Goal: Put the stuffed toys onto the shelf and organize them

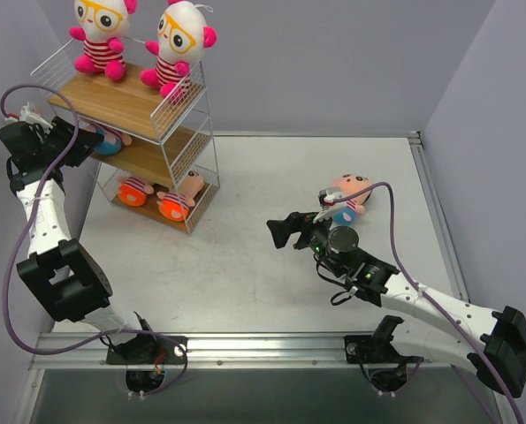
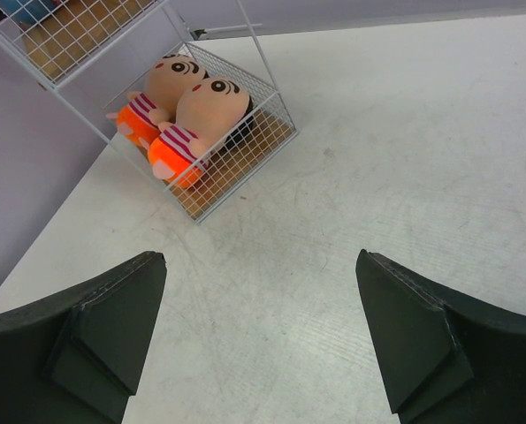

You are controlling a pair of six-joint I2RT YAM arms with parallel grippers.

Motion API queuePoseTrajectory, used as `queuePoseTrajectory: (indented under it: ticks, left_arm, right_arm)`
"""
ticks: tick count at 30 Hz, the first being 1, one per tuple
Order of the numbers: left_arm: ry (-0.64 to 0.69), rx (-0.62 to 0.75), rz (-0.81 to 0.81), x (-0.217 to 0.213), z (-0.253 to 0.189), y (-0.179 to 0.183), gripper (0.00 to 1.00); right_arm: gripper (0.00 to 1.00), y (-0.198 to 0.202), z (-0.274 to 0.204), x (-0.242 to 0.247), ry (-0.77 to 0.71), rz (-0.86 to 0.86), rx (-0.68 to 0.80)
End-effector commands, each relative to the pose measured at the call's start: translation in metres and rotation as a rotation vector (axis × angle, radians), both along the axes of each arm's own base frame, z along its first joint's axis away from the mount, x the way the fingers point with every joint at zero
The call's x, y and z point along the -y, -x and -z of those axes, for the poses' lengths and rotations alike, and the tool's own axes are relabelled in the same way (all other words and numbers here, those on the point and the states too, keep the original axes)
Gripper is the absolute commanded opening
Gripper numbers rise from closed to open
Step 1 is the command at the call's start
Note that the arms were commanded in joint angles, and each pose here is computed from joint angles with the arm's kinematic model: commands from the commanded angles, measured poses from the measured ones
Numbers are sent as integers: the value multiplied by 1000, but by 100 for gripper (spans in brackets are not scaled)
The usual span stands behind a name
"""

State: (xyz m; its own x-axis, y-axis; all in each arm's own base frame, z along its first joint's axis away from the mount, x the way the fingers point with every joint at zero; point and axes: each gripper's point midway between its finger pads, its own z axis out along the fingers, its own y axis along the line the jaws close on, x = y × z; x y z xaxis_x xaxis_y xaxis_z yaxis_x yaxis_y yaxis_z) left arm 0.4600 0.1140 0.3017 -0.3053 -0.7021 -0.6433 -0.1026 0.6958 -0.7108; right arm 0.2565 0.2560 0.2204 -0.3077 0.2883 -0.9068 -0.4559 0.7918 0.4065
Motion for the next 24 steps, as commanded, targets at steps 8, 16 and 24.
queuePoseTrajectory:
  ticks: [8, 16, 24]
  left_arm:
    - [-46, -30, -115, -17, -15, 12, 60]
    - [-43, -5, -123, -11, -28, 22, 74]
    - [-30, -55, -176, -5, -19, 52, 87]
  right_arm:
    - [92, -8, -28, -1, -21, 20, 42]
    - [92, -7, -30, -2, -24, 13, 36]
    - [92, -11, -26, -3, 40, 25, 20]
